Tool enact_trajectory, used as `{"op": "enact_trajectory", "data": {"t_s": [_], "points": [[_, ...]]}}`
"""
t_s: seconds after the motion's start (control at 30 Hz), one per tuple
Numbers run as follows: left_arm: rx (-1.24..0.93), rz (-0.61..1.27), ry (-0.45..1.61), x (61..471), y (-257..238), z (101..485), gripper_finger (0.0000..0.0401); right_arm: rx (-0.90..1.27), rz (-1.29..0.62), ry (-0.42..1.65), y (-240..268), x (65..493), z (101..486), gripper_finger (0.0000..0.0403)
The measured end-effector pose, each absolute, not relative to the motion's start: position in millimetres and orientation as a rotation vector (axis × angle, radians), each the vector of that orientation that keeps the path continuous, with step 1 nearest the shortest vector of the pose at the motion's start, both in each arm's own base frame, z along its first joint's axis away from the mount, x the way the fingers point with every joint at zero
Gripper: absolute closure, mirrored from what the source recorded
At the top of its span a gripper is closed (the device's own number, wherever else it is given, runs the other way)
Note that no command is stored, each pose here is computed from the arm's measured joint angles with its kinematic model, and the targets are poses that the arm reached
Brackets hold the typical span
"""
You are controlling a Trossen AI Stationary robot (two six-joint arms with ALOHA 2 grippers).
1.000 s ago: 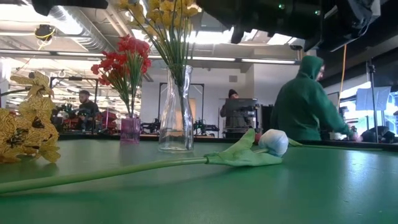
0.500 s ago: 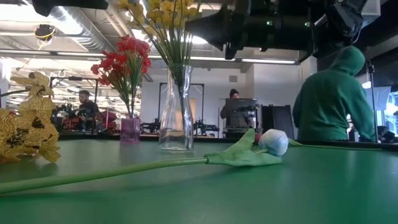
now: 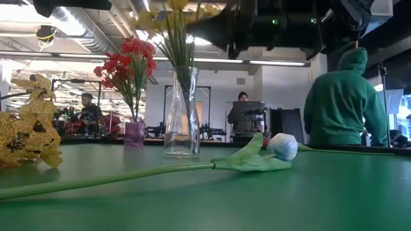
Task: Sort flowers into vase by color
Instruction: Put the top white tulip into the transparent vase
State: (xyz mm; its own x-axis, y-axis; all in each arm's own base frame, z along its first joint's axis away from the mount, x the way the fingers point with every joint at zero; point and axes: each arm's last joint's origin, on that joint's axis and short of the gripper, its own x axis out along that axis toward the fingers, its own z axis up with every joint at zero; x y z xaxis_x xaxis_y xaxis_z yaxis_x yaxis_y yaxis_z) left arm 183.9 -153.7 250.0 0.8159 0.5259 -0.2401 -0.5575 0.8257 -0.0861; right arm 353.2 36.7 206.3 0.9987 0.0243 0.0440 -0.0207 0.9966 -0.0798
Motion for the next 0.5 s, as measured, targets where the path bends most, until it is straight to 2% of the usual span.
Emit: {"op": "enact_trajectory", "data": {"t_s": [0.27, 0.5], "points": [[-0.156, 0.579, 0.211, 183.9, -153.7, 249.9, 0.0264, -0.090, 0.028, 0.065, 36.8, 353.1, 195.6, 0.0324], [-0.163, 0.568, 0.226, 184.0, -154.0, 249.5, 0.0264, -0.097, 0.018, 0.128, 35.6, 345.4, 205.4, 0.0230]]}}
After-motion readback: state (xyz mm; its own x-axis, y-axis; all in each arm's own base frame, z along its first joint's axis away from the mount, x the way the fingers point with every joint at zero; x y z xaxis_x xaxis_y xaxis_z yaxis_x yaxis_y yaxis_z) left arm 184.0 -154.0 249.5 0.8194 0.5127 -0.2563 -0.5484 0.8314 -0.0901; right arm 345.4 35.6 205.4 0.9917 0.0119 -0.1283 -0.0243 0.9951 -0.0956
